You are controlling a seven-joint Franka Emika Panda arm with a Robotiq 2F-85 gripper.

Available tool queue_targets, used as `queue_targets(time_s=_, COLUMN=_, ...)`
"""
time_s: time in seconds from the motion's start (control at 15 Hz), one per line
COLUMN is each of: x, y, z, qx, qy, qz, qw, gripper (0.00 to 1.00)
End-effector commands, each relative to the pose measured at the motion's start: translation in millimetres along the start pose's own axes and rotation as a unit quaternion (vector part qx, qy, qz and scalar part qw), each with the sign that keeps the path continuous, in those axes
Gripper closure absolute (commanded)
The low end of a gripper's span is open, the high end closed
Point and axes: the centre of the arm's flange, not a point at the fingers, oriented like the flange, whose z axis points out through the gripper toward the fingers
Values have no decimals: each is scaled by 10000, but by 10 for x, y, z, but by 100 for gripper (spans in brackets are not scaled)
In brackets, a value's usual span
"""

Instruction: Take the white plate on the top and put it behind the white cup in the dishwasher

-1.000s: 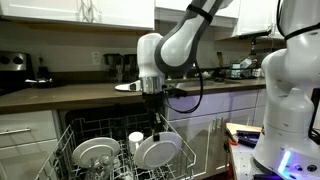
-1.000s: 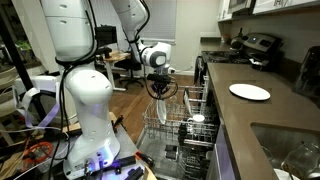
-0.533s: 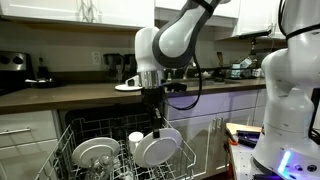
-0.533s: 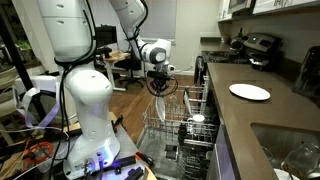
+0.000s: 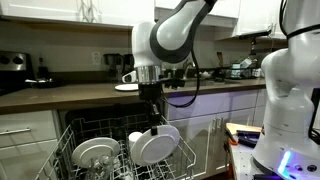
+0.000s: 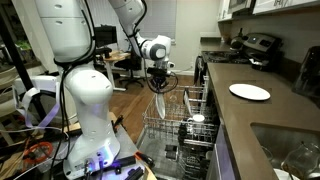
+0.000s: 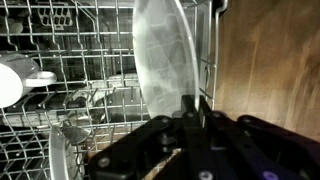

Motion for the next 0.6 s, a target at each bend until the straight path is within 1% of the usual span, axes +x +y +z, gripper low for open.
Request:
queue_targets(time_s=0.0, x=-3, y=0, z=13, qx=7, qy=-13, qz=1, qw=10000, gripper=94)
queue_targets(time_s=0.53, x=-15, y=0, z=113, qx=63, qy=-109, qz=8, qw=9999, gripper=94)
